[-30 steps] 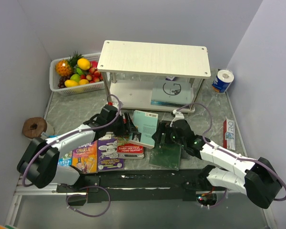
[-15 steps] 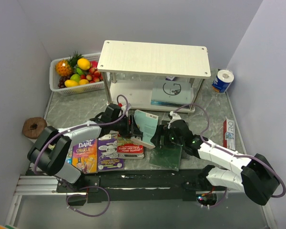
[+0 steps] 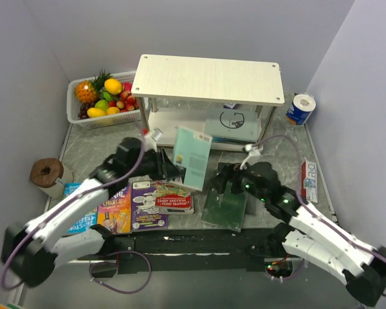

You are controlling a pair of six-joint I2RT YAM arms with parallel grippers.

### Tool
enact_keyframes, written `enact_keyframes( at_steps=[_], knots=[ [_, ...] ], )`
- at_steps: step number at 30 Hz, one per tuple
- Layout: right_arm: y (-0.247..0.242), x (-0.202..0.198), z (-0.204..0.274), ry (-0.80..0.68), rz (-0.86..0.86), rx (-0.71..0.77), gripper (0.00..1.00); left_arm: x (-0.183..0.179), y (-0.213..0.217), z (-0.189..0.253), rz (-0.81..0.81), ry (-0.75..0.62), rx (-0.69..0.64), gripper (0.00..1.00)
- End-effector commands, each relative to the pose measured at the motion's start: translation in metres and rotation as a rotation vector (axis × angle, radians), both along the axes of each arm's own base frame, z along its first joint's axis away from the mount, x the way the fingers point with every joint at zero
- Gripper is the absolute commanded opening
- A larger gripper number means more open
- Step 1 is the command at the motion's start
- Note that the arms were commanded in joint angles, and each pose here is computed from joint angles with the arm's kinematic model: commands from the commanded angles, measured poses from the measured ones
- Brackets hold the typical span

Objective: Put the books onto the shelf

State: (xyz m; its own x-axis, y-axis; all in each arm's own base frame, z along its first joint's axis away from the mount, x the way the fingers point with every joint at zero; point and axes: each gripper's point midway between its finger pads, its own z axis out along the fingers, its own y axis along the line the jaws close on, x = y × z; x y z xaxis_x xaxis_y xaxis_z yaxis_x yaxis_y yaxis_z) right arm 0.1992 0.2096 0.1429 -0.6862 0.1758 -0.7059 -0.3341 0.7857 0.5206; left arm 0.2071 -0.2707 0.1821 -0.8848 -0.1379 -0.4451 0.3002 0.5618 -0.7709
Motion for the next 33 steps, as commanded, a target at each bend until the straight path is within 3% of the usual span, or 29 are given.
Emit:
enact_keyframes(
  at_steps=[1,5,10,14,18,22,26,33],
  knots=[
    [-0.021,0.003,0.098,-0.239,-0.067,0.081,1.00,0.014,0.032,0.168,0.208,-0.440,-0.186,0.01],
    [-0.035,0.001,0.152,-0.359,-0.102,0.126,1.00,0.021,0.069,0.250,0.435,-0.593,-0.298,0.01],
    [-0.032,0.003,0.171,-0.386,-0.097,0.142,0.99,0.039,0.084,0.319,0.601,-0.680,-0.484,0.01],
    [-0.029,0.008,0.173,-0.369,-0.120,0.171,0.99,0.082,0.098,0.333,0.836,-0.608,-0.592,0.01],
    [-0.032,0.011,0.177,-0.374,-0.161,0.205,0.99,0.108,0.108,0.360,0.966,-0.686,-0.849,0.01],
    [-0.033,0.013,0.183,-0.383,-0.173,0.219,0.99,0.131,0.105,0.379,1.023,-0.707,-0.986,0.01],
    [-0.034,0.016,0.180,-0.382,-0.186,0.207,0.99,0.154,0.091,0.365,1.078,-0.640,-1.099,0.02],
    [-0.033,0.017,0.169,-0.364,-0.184,0.186,0.99,0.180,0.031,0.302,1.060,-0.484,-1.066,0.07]
  ],
)
